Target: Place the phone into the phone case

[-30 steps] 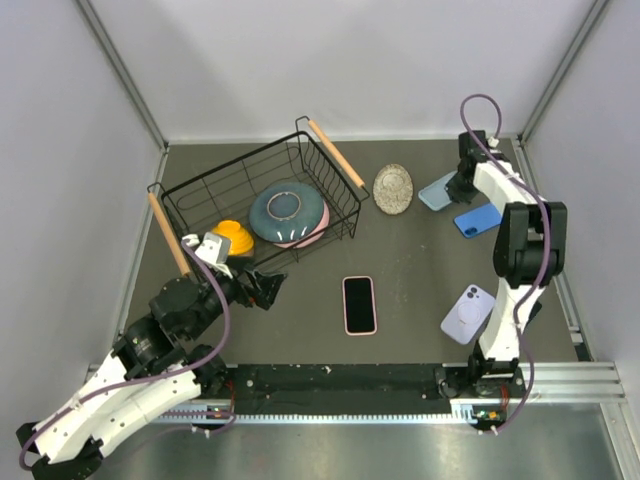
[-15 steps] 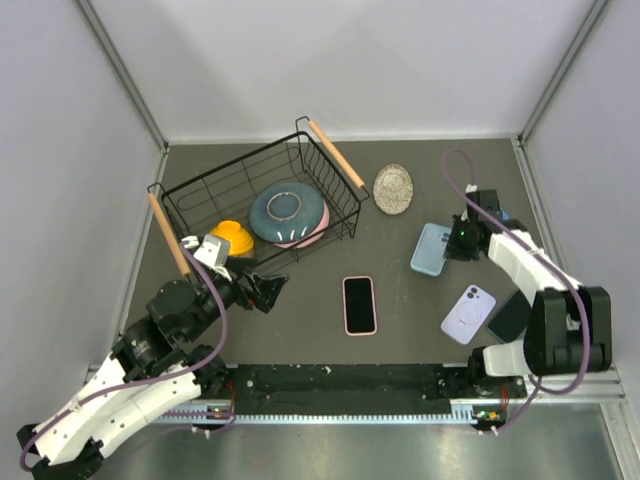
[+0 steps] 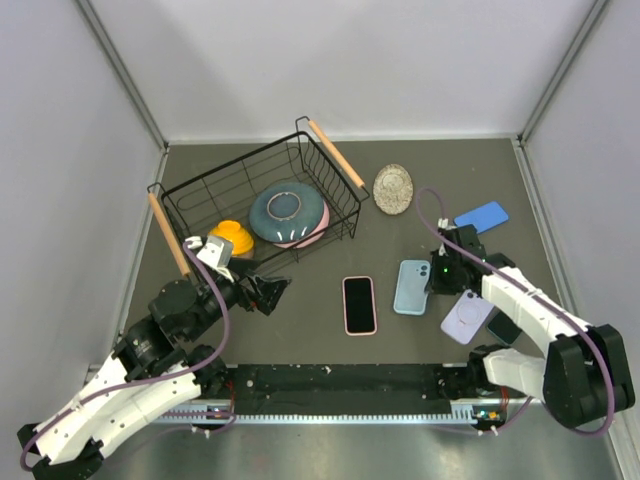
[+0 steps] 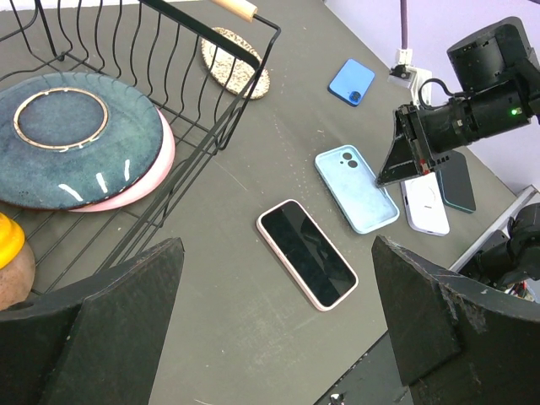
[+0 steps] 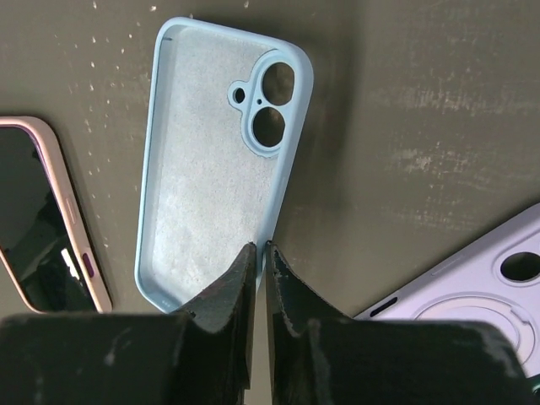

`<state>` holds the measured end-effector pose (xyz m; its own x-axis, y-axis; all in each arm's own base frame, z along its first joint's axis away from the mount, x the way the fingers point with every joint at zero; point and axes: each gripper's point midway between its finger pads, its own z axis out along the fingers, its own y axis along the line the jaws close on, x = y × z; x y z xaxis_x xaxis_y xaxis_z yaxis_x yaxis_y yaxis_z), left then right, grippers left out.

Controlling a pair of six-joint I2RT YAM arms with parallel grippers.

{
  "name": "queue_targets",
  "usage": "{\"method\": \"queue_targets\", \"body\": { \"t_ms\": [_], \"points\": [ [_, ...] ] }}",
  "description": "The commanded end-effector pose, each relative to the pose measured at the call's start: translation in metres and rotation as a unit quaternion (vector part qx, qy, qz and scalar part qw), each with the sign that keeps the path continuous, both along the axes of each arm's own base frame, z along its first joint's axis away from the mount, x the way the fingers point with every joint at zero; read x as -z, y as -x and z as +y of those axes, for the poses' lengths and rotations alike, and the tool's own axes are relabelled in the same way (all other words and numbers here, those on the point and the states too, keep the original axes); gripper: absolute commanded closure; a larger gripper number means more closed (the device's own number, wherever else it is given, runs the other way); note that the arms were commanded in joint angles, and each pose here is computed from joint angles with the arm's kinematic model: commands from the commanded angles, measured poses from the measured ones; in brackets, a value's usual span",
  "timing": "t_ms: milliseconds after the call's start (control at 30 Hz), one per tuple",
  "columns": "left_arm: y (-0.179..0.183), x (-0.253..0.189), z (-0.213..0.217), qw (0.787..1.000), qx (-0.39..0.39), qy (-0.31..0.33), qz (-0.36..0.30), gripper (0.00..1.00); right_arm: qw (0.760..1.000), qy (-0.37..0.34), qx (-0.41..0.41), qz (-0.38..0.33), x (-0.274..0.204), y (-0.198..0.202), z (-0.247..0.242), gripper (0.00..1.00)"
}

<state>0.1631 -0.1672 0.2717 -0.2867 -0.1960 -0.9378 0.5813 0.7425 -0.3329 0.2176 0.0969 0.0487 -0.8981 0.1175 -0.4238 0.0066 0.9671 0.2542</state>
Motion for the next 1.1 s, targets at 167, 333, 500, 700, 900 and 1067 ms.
{"method": "queue_targets", "body": {
  "t_ms": [167, 333, 500, 700, 900, 1067],
  "points": [
    [-0.002, -0.012, -0.002, 1.0, 0.0, 0.016, -0.018, 0.01, 0.999, 0.015, 0.028, -0.022, -0.005, -0.014, -0.001, 0.81],
    [-0.003, -0.01, -0.002, 1.0, -0.001, 0.013, -0.018, 0.01, 0.992, 0.03, 0.117, -0.046, -0.026, -0.027, -0.016, 0.47],
    [-0.002, -0.01, -0.001, 1.0, -0.002, 0.013, -0.017, 0.01, 0.964, 0.099, 0.243, -0.037, -0.041, -0.015, -0.057, 0.25],
    [-0.002, -0.012, 0.001, 1.0, -0.005, 0.017, -0.02, 0.01, 0.939, 0.155, 0.305, -0.029, -0.053, -0.01, -0.091, 0.05],
    [-0.001, -0.012, 0.0, 1.0, -0.002, 0.017, -0.02, 0.01, 0.899, 0.195, 0.391, -0.031, -0.063, -0.012, -0.143, 0.01],
    [0.0, -0.012, -0.004, 1.0, 0.008, 0.019, -0.02, 0.01, 0.894, 0.212, 0.389, -0.067, -0.092, -0.057, -0.163, 0.01]
  ]
}}
